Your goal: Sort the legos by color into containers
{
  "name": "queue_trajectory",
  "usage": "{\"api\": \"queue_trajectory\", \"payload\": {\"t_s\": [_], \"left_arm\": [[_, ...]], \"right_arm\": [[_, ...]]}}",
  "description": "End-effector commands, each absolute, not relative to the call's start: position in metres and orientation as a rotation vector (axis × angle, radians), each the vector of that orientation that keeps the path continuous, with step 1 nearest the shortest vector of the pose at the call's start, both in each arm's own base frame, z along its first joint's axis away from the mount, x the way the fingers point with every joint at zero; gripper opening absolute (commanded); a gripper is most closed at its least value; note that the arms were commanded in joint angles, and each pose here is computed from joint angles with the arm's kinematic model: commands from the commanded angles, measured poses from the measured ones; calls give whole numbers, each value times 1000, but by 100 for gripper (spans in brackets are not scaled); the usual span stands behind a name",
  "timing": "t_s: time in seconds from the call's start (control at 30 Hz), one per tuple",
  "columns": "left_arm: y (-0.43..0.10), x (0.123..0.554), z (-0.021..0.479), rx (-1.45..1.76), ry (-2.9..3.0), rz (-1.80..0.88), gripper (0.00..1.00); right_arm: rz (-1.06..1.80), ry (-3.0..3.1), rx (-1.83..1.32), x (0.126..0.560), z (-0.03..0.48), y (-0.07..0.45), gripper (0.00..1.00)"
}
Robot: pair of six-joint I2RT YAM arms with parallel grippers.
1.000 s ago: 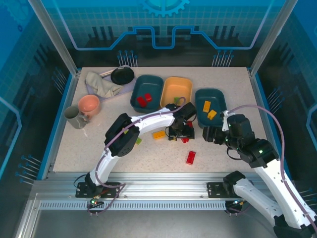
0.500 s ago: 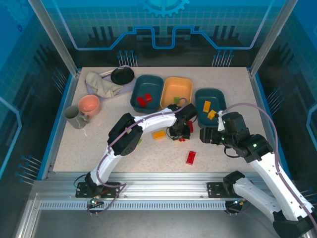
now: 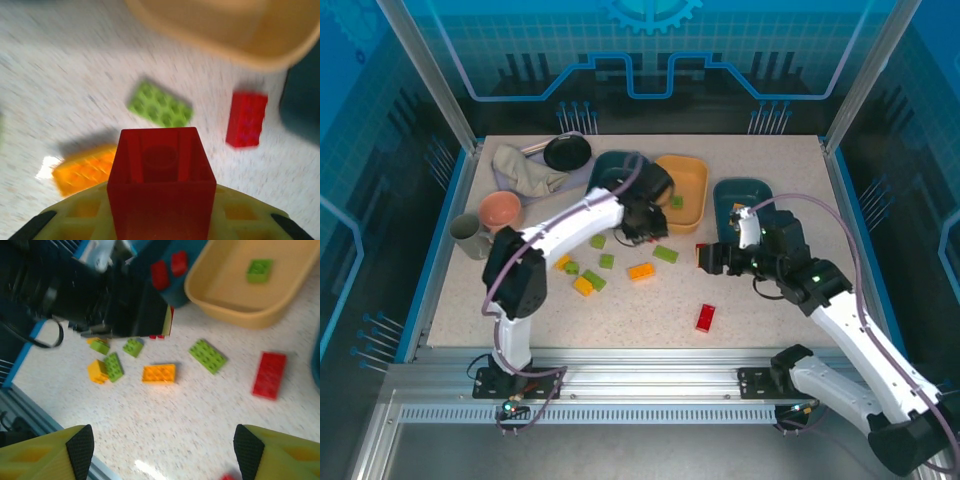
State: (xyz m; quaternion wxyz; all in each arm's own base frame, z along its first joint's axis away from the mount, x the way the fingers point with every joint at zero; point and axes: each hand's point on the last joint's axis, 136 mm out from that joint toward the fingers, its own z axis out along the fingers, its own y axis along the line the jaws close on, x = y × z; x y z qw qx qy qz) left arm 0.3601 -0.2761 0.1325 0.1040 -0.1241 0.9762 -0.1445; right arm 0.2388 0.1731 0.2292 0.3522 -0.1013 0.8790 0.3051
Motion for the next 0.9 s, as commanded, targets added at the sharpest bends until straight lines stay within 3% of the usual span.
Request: {"api": "queue_trajectory", "payload": {"t_s": [0.0, 0.27, 0.4, 0.6, 0.87], "left_arm": [[-231, 397, 129, -432, 2847, -346, 23], [-190, 519, 124, -580, 2693, -378, 26], [-184, 559, 104, -632, 2656, -388, 29], [-179, 585, 72, -691, 2629, -440, 34], [-182, 583, 75, -700, 2635, -473, 55]], "right_arm": [[887, 2110, -379, 259, 250, 210, 77], [881, 2130, -393, 305, 250, 244, 77], [863, 2197, -396, 318, 240, 251, 77], [791, 2292, -424, 329, 219, 253, 77], [370, 2592, -730, 313, 142, 243, 71]]}}
